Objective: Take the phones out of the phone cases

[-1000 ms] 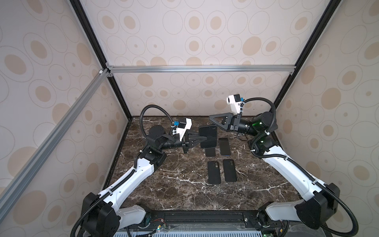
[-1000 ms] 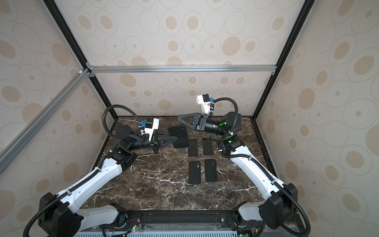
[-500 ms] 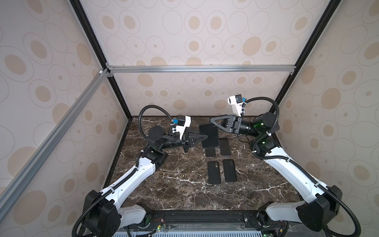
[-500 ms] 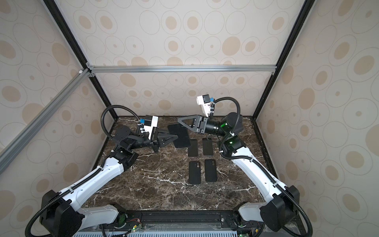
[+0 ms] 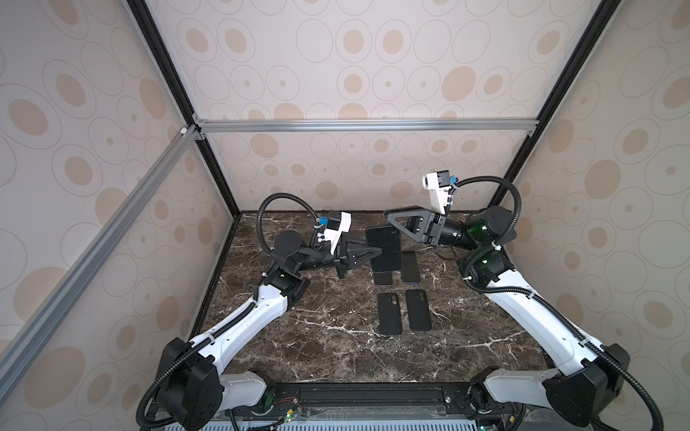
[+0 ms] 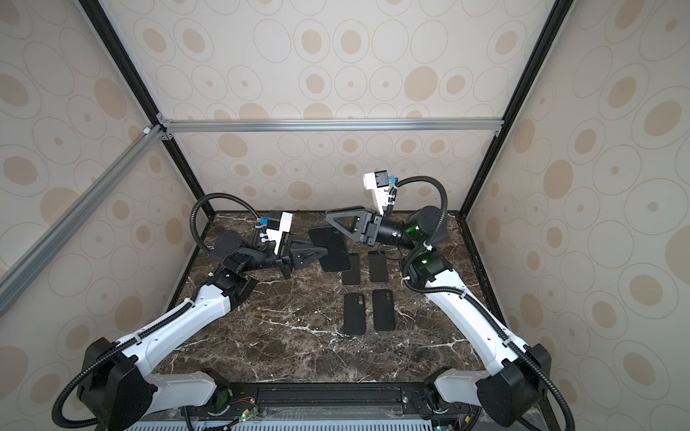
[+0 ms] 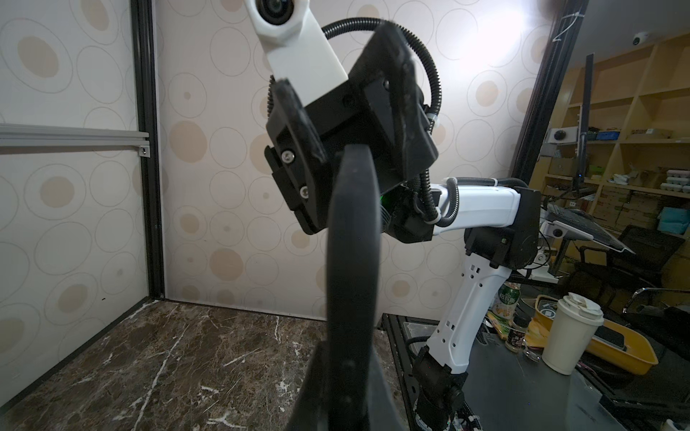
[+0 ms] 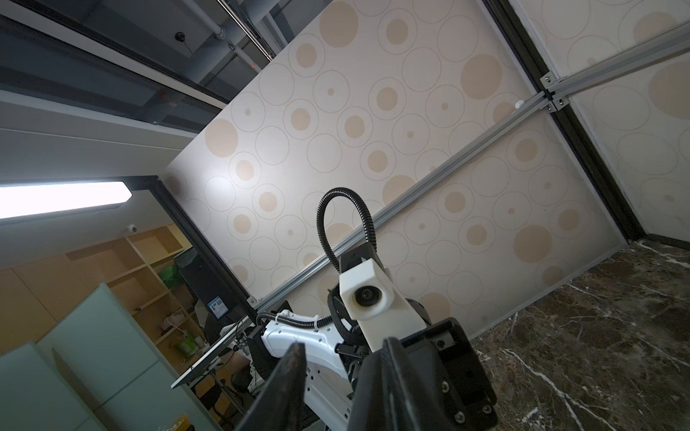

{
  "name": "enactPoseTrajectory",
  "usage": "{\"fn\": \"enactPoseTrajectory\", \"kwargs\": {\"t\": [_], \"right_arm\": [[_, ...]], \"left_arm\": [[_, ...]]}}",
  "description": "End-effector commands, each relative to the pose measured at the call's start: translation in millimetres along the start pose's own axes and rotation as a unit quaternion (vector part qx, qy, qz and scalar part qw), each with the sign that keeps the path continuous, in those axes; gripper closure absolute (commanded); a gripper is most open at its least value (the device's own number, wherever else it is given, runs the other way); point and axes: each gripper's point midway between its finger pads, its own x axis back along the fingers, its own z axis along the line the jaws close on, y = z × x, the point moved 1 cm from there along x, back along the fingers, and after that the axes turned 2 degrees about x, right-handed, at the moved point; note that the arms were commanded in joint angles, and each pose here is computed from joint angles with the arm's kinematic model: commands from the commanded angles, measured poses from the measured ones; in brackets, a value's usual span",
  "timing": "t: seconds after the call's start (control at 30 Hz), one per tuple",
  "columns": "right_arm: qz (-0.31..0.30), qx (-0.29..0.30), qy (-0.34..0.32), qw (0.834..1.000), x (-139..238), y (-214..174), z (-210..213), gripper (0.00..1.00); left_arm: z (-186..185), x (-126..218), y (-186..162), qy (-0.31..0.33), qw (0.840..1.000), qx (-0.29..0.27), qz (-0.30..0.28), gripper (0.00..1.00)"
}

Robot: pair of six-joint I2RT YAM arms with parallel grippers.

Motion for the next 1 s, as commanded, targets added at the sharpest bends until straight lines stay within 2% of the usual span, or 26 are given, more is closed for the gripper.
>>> {"fn": "enactPoseTrajectory", "kwargs": {"t": [0.0,0.13,0.3,0.67,0.83,0.97], "right_arm": [[0.006,0.028,0.037,0.999,-5.8,4.1,24.5,0.68],[0.009,0.029,0.036,0.999,-6.9,3.4,24.2,0.75],[0.018,0.028,0.023,0.999,-7.3,-1.5,17.6,0.79],[0.024,0.002,0.009,1.000,-8.7,-8.2,3.1,1.00],[0.032,-0.030,-0.023,0.999,-6.6,-18.9,-14.7,1.00],[0.029,-0.033,-0.008,0.999,-5.4,-20.6,-11.0,1.00]], "left_arm": [[1.2,-2.7,9.9,0.005,1.000,-0.005,-0.017,1.00],[3.5,-3.8,8.6,0.005,1.000,-0.002,-0.015,1.00],[3.0,-5.7,11.5,-0.001,1.000,0.001,-0.018,1.00],[-2.9,-5.0,21.8,-0.006,0.999,-0.009,-0.030,1.00],[-8.8,-4.5,31.3,-0.013,0.999,-0.018,-0.041,1.00],[-9.9,-3.8,34.5,-0.010,0.999,-0.027,-0.045,1.00]]}}
